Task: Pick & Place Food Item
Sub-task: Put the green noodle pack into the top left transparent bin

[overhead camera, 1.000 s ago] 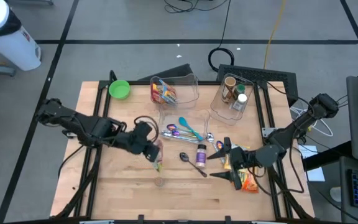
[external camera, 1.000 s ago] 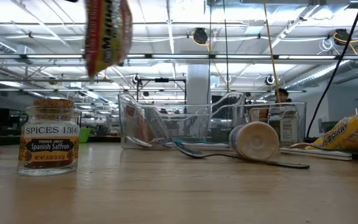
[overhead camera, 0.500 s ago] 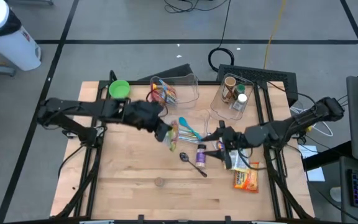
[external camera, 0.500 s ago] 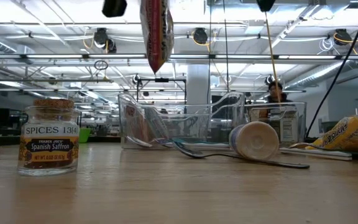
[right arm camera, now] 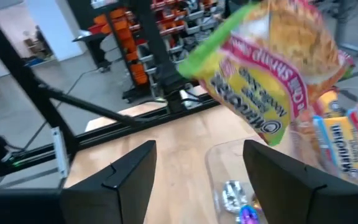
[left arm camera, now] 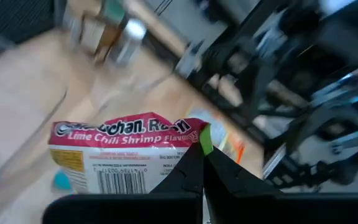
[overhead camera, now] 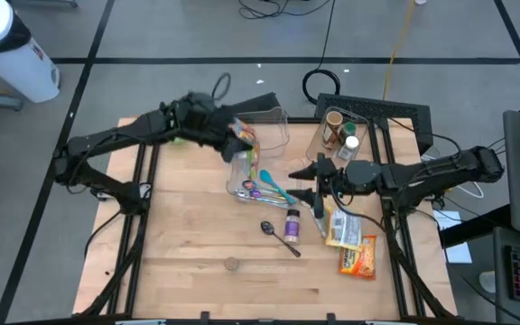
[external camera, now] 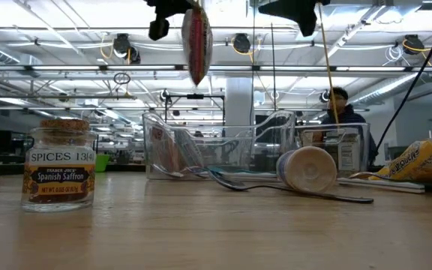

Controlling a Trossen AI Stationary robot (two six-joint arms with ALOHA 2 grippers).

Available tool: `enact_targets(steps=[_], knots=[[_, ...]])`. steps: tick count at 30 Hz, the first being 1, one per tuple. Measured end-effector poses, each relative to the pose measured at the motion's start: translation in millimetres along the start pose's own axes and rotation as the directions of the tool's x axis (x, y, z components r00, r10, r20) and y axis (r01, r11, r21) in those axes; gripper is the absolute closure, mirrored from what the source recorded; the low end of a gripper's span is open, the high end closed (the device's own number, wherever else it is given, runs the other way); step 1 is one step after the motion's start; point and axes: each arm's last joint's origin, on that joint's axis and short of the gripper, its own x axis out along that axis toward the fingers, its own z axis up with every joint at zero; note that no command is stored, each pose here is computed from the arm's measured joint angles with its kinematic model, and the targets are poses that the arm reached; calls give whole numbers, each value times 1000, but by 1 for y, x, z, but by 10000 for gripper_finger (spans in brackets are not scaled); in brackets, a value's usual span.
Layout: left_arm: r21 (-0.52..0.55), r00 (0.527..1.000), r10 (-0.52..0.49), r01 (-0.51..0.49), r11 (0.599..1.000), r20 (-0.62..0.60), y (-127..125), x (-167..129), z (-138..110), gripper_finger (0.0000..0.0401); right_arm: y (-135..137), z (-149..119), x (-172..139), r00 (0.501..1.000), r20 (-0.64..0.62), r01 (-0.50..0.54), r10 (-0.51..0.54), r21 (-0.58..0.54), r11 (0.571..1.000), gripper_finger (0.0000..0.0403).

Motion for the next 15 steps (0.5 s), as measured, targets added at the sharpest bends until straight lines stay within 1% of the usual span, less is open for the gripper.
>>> enact_targets(steps=[3, 6, 11, 15], knots=[[18, 997, -59, 59, 998, 49, 11, -7, 14, 401, -7, 3, 1, 999, 10, 30, -30, 4, 1000, 170], [24, 994, -78, 76, 997, 71, 22, -12, 23, 401, -15, 5, 2, 998, 19, 59, -59, 1, 998, 191], [28, 992, -54, 52, 998, 112, 39, -19, 33, 401, -26, 9, 3, 994, 31, 106, -104, -41, 994, 244], [11, 992, -22, 20, 1000, 122, 53, -15, 38, 401, -35, 11, 4, 992, 35, 126, -124, -67, 990, 294]])
